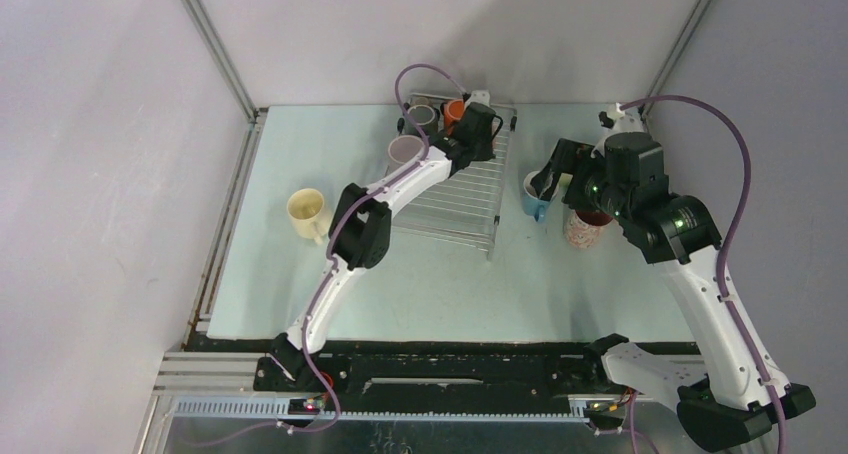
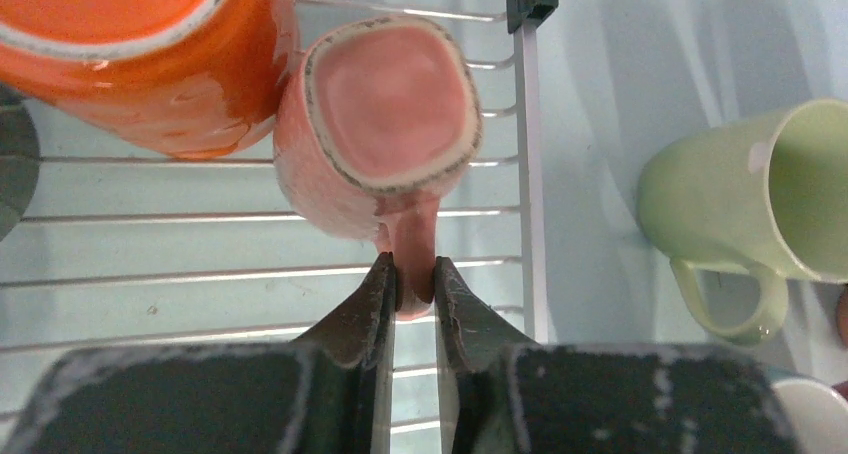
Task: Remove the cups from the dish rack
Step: Unload the cup from the dish rack.
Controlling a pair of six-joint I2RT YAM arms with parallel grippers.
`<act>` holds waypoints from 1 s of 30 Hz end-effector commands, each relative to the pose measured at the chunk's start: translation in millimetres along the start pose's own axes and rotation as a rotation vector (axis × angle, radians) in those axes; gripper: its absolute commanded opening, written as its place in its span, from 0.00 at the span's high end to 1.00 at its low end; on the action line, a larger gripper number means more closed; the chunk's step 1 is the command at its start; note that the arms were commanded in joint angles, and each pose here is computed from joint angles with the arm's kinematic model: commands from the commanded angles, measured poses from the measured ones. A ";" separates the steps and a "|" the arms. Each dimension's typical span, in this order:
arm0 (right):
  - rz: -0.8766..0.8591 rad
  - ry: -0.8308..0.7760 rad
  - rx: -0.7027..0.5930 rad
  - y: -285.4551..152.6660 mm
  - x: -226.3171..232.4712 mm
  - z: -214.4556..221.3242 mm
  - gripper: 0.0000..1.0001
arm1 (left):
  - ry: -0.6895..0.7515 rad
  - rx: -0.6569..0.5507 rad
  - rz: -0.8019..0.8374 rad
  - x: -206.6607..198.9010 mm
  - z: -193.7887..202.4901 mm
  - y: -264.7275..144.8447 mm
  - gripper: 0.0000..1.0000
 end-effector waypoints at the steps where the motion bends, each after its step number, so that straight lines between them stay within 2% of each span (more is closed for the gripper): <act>1: -0.024 0.011 -0.059 -3.8 2.5 -9.5 0.00 | 0.036 -0.070 0.031 -14.6 -42.0 -46.5 1.00; 14: -0.047 0.074 -0.057 17.7 1.3 -12.7 0.00 | 0.039 -0.068 0.154 -27.6 -59.9 -100.4 1.00; 22: -0.108 0.132 -0.032 39.7 2.0 -13.2 0.00 | -0.080 -0.026 0.308 -47.6 -67.3 -135.0 1.00; 30: -0.133 0.122 -0.070 63.0 -3.1 -11.9 0.00 | -0.280 0.010 0.471 -57.0 -81.9 -170.6 1.00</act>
Point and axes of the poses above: each gripper's point midway between its finger pads, its own y axis out along the fingers, its own x axis along the line the jaws close on, z = x × y, the point moved 5 cm from there along -y, back along the fingers, and after that the axes turned 6 degrees about -y, right-handed, at the moved point
